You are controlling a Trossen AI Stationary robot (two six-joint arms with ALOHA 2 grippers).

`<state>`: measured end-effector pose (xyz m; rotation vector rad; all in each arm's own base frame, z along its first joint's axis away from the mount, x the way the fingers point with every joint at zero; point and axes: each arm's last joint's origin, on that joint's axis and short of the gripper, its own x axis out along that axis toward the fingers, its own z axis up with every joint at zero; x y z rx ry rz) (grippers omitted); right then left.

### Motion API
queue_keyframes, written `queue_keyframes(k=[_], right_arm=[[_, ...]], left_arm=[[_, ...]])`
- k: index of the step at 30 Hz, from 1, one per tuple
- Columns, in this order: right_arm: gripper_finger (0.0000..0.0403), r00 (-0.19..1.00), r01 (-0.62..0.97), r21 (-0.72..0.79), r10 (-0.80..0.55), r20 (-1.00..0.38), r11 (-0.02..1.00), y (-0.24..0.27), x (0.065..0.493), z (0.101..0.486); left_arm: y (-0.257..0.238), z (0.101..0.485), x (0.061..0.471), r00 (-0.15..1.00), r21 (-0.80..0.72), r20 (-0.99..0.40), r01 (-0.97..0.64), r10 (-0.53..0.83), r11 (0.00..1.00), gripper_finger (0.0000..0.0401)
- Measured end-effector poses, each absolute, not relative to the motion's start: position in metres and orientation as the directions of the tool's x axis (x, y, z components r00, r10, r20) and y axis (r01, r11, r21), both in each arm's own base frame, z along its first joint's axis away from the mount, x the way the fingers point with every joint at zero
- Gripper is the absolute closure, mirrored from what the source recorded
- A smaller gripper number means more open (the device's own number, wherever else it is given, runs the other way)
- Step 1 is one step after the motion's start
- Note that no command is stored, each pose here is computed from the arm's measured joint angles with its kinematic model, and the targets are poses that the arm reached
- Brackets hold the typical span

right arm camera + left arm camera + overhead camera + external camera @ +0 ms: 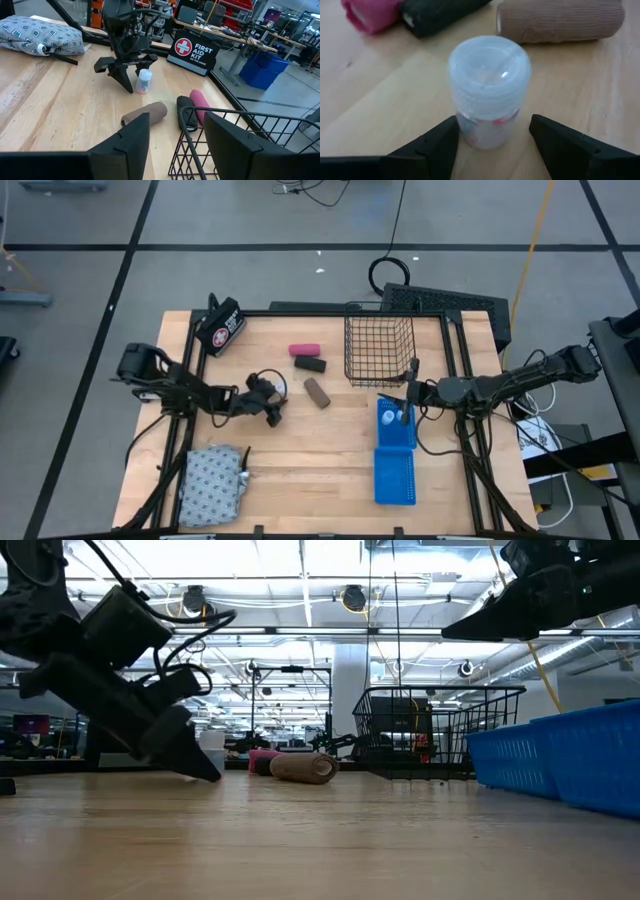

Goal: Pick & Place Medicine items
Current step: Put the transparent pill bottle into the top blue basket

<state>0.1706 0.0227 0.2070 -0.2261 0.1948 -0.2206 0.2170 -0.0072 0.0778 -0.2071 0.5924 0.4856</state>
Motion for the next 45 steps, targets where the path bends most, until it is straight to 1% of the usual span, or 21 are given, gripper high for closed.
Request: queue_keyframes(k=[6, 13, 16, 21, 23, 27, 31, 34, 37, 39, 45], right_arm=[[0.0230, 0.957, 0.193, -0.242, -0.237, -0.166, 0.951, 0.023, 0.171, 0.207], [0.0232, 0.957, 0.195, -0.242, -0.238, -0.165, 0.951, 0.023, 0.171, 0.207], [0.0234, 0.954, 0.227, -0.229, -0.264, -0.145, 0.947, 0.022, 0.171, 0.209], [0.0231, 0.939, 0.294, -0.173, -0.318, -0.134, 0.940, 0.020, 0.170, 0.210], [0.0229, 0.939, 0.297, -0.164, -0.319, -0.132, 0.941, 0.020, 0.171, 0.210], [0.0230, 0.940, 0.297, -0.170, -0.319, -0.121, 0.940, 0.020, 0.171, 0.211], [0.0230, 0.942, 0.304, -0.127, -0.318, -0.106, 0.944, 0.021, 0.175, 0.211], [0.0226, 0.945, 0.303, -0.119, -0.315, -0.094, 0.946, 0.023, 0.182, 0.208], [0.0225, 0.942, 0.295, -0.136, -0.312, -0.127, 0.946, 0.026, 0.196, 0.207], [0.0225, 0.944, 0.267, -0.148, -0.289, -0.159, 0.952, 0.029, 0.210, 0.213], [0.0220, 0.920, 0.169, -0.194, -0.225, -0.320, 0.966, 0.036, 0.260, 0.235]], left_arm=[[-0.008, 0.070, 0.217, 0.709, -0.032, -0.602, -0.481, 0.367, 0.876, 0.0174], [-0.008, 0.072, 0.220, 0.728, -0.066, -0.582, -0.486, 0.362, 0.872, 0.0234], [-0.008, 0.076, 0.227, 0.737, -0.099, -0.574, -0.495, 0.356, 0.863, 0.0254], [-0.014, 0.090, 0.256, 0.766, -0.140, -0.589, -0.410, 0.257, 0.901, 0.0254], [-0.016, 0.099, 0.271, 0.754, -0.112, -0.613, -0.378, 0.235, 0.919, 0.0254], [-0.019, 0.120, 0.298, 0.714, -0.015, -0.658, -0.329, 0.239, 0.944, 0.0254], [-0.023, 0.141, 0.317, 0.761, 0.017, -0.610, -0.268, 0.222, 0.963, 0.0250], [-0.027, 0.151, 0.324, 0.786, 0.051, -0.585, -0.210, 0.200, 0.976, 0.0250], [-0.027, 0.156, 0.328, 0.800, 0.072, -0.567, -0.188, 0.196, 0.979, 0.0254], [-0.026, 0.156, 0.329, 0.804, 0.076, -0.560, -0.188, 0.198, 0.979, 0.0254], [-0.027, 0.158, 0.329, 0.812, 0.073, -0.550, -0.188, 0.197, 0.979, 0.0252]])
